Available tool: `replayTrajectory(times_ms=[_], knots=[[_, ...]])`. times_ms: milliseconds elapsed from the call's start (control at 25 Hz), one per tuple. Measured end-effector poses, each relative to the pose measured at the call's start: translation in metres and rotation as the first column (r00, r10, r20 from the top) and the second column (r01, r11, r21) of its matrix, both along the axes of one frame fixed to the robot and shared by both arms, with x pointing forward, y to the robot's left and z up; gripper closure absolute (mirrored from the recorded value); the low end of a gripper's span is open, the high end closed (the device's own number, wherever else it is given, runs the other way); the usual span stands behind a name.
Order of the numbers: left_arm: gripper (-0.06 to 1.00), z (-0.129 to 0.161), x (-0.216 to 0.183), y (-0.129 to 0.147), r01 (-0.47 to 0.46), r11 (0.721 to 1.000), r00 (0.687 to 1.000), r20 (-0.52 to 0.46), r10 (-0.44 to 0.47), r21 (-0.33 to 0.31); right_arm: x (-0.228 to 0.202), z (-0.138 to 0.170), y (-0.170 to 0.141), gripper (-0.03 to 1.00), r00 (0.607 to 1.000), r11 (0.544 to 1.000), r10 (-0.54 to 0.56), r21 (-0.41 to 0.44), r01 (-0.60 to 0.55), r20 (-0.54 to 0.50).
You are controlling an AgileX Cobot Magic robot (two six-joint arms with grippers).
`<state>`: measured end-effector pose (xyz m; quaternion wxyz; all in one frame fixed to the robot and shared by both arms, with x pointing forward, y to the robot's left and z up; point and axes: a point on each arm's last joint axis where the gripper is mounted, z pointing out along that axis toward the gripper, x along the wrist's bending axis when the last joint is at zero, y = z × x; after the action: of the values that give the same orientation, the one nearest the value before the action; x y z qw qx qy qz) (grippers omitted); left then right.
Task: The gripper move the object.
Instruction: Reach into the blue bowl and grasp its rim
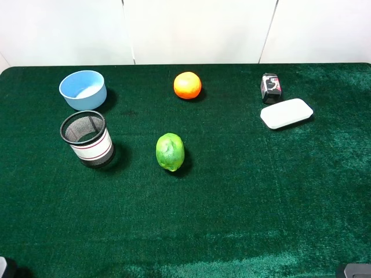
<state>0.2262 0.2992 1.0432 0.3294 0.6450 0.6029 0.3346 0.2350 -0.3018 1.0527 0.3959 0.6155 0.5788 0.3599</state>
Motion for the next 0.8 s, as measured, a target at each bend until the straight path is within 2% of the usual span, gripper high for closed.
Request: replayTrajectory(times_ms=[800], knots=[[-0.05, 0.0015, -0.0007, 0.0001, -0.001, 1.0, 1.0, 0.005, 0.001, 0.001, 0.0, 0.0, 0.0, 0.28, 1.0, 1.0, 0.0, 0.0, 0.0, 0.0]])
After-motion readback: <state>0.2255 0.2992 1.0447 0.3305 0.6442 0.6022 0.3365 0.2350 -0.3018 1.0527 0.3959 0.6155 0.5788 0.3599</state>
